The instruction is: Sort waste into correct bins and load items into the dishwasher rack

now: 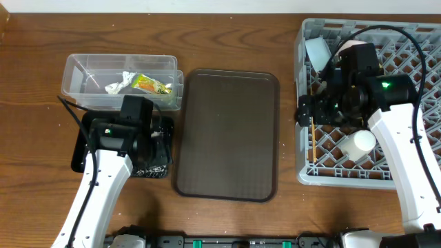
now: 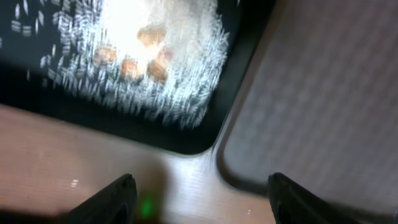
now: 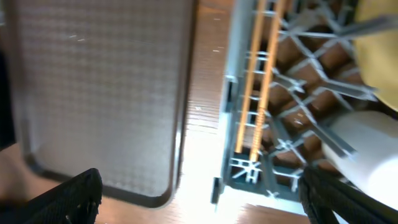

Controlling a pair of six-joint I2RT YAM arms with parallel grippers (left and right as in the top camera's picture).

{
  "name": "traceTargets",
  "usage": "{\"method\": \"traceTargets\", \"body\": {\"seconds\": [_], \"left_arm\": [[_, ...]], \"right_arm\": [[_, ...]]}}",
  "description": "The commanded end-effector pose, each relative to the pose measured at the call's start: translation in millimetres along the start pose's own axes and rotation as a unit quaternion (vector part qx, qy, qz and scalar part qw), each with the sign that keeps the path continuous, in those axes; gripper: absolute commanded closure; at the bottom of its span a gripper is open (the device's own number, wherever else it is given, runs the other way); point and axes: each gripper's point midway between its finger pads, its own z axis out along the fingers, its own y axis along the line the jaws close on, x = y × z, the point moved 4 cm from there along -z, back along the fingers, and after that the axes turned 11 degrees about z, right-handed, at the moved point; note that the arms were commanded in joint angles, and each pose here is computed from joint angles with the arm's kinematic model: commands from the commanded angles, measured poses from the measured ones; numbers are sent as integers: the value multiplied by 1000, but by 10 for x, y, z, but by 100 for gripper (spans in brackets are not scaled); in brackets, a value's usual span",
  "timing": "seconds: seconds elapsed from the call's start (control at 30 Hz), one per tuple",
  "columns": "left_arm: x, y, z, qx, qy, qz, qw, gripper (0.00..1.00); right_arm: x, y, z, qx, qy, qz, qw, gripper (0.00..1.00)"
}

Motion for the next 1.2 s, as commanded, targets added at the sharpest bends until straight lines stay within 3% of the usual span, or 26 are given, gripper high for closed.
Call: {"method": "traceTargets", "body": {"seconds": [0.0, 0.1, 0.23, 0.43, 0.57, 0.67, 0.87, 1.17], "left_arm": [[138, 12, 8, 1, 38, 11, 999, 2], [257, 21, -13, 1, 65, 10, 998, 2], [279, 18, -132, 10, 31, 11, 999, 2], [368, 23, -620, 35, -138, 41, 989, 2], [437, 70, -1002, 43, -276, 42, 959, 1], [468, 73, -1214, 56, -347, 42, 935, 1], [622, 106, -1347, 65, -392, 42, 917, 1], [631, 108, -1354, 65, -394, 42, 916, 0]], "right_arm": [[-34, -90, -94, 30, -26, 28, 999, 1], [21, -97, -153, 28, -31, 40, 998, 1], [155, -141, -177, 23, -41, 51, 998, 1], [488, -184, -186, -25, -137, 22, 990, 1], [637, -320, -288, -41, -255, 18, 966, 2], [805, -424, -319, -46, -288, 18, 956, 1], [1159, -584, -282, -39, -275, 19, 960, 1], [1474, -748, -132, 0, -199, 27, 980, 1]]}}
